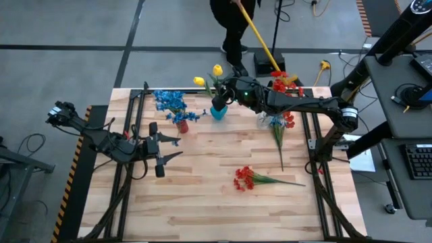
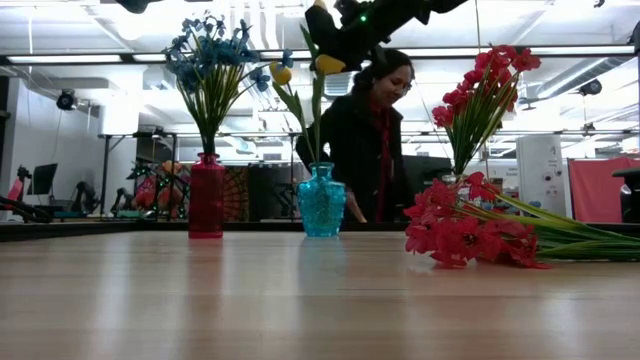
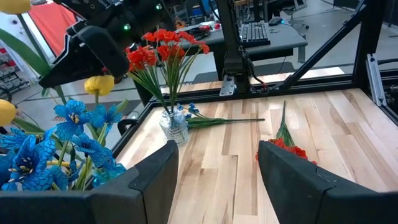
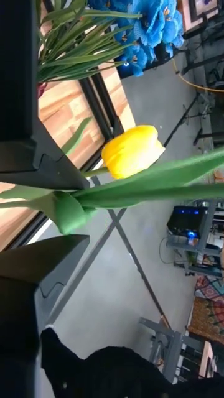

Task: Sort flowers into vase by color
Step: Put the yellow flower into the blue vase

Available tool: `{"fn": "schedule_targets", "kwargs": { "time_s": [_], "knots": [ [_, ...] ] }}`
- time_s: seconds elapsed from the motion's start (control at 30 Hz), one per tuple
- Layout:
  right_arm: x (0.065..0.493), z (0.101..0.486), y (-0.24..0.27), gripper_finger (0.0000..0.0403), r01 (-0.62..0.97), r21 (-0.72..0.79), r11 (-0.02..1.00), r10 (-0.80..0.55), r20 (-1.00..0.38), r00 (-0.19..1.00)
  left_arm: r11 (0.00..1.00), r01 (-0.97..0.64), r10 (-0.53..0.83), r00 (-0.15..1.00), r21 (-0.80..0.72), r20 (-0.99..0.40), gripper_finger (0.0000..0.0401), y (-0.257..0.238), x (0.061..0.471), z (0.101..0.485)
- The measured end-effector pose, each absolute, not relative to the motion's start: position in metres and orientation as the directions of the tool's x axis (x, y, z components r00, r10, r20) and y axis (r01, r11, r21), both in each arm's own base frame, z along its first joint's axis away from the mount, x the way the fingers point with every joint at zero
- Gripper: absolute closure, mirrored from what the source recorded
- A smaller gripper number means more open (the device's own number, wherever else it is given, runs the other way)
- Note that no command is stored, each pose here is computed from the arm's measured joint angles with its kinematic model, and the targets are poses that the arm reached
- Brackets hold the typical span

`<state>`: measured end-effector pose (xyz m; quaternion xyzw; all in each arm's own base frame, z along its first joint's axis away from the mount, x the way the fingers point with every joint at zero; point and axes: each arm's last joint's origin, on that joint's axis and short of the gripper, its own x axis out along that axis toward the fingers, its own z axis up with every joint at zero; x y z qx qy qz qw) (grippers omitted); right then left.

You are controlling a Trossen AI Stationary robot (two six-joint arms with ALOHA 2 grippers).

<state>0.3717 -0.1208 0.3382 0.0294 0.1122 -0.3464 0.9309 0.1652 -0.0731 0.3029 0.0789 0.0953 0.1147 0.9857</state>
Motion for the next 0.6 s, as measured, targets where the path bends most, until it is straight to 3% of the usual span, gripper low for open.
{"fn": "schedule_targets", "kwargs": {
  "time_s": [0.6],
  "knots": [
    [0.3684,0.3358,-0.1198,0.0198,0.655,-0.021,0.755,-0.635,-0.275,0.722,0.961,-0.210,0.241,0.955,0.180,-0.172,0.0197,-0.0730,0.1651,0.3025]
  ]
}}
